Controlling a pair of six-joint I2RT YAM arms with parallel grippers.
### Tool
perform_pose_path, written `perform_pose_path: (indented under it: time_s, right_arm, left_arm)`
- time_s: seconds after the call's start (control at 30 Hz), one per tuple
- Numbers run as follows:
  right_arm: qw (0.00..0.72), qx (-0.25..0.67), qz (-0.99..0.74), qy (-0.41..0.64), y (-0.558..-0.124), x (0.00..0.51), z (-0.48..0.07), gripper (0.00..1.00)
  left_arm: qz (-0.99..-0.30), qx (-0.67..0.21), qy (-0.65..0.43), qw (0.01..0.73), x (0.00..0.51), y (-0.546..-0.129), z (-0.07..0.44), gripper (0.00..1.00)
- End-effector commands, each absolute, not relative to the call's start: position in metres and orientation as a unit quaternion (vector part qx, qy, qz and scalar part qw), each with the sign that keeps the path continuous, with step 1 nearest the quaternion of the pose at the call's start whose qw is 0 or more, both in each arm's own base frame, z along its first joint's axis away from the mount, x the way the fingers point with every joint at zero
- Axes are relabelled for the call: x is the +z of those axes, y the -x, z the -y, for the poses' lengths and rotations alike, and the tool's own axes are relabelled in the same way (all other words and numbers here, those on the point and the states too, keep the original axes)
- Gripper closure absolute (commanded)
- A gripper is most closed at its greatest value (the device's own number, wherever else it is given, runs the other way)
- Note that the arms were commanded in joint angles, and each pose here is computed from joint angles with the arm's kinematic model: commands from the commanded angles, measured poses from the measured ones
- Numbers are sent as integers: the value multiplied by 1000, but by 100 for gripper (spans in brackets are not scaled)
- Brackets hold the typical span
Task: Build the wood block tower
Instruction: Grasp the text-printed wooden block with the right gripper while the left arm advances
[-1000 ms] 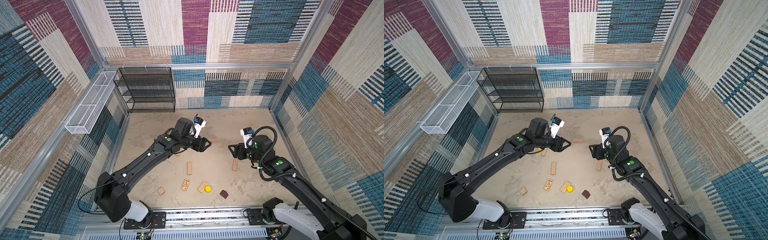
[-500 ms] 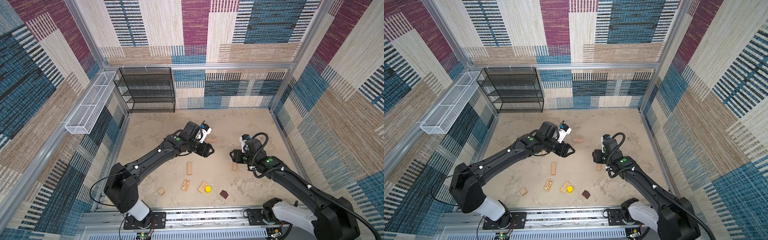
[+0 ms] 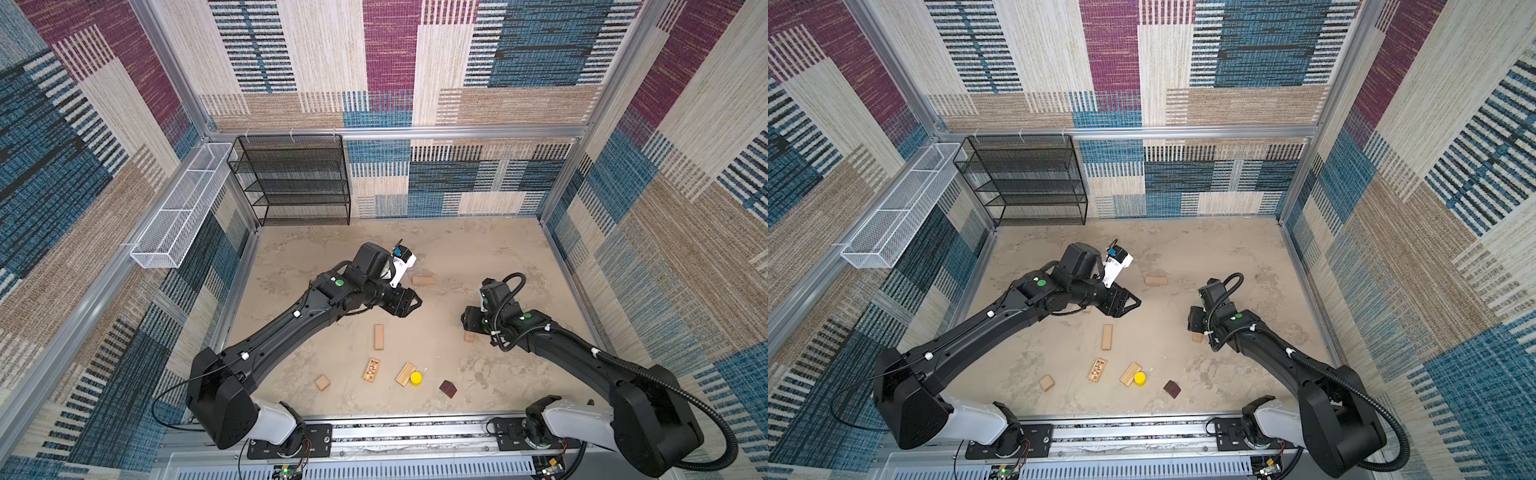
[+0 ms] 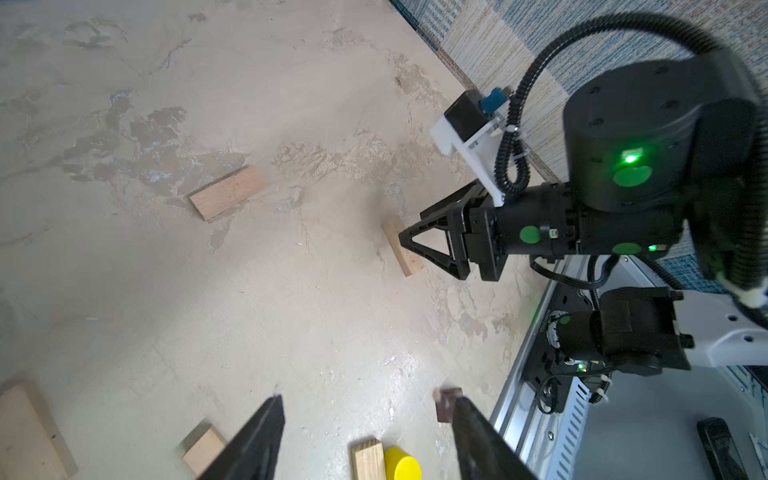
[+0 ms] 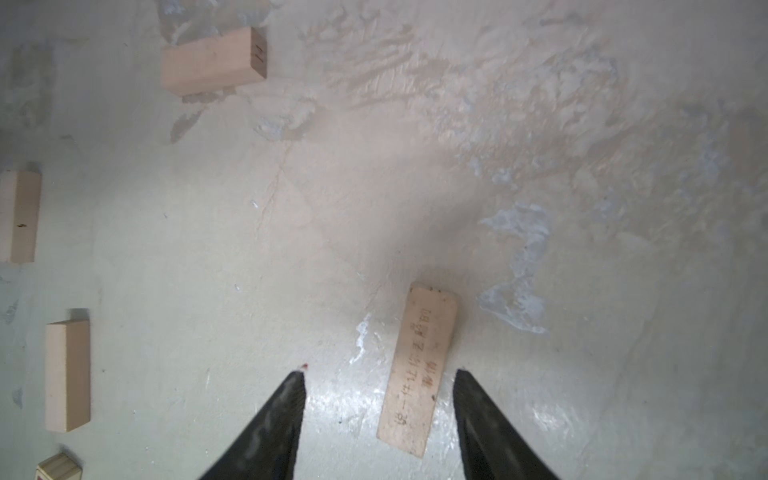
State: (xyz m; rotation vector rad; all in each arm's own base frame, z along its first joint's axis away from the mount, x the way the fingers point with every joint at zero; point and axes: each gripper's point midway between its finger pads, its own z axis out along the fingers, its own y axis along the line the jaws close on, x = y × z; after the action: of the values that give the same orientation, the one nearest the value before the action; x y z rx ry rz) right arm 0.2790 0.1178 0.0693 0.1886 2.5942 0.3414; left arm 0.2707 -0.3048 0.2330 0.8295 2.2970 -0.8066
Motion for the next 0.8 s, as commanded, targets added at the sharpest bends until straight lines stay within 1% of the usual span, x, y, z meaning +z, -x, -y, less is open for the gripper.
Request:
perform_pose_path:
  time_s: [0.0, 0.17, 0.33, 0.53, 0.63, 0.77]
  right_arm:
    - [248, 112, -958, -88, -276, 59, -112, 40]
    - [233, 123, -961, -90, -274, 49, -117, 41]
    - [214, 146, -961, -100, -276, 40, -128, 45]
    - [198, 152, -962, -108, -273, 33, -130, 47]
    - [199, 162, -960, -109, -275, 35, -133, 53]
    - [191, 168, -961, -110, -278, 34, -138, 53]
  left_arm:
    - [-852, -300, -321, 286, 237, -266, 302, 31]
    - [-848, -294, -326, 298, 242, -264, 297, 31]
    - [-845, -288, -329, 309, 246, -263, 293, 31]
    - [-841, -292, -333, 311, 249, -260, 293, 30]
    - [-840, -292, -333, 312, 250, -260, 292, 30]
    - [-841, -291, -333, 312, 248, -260, 292, 30]
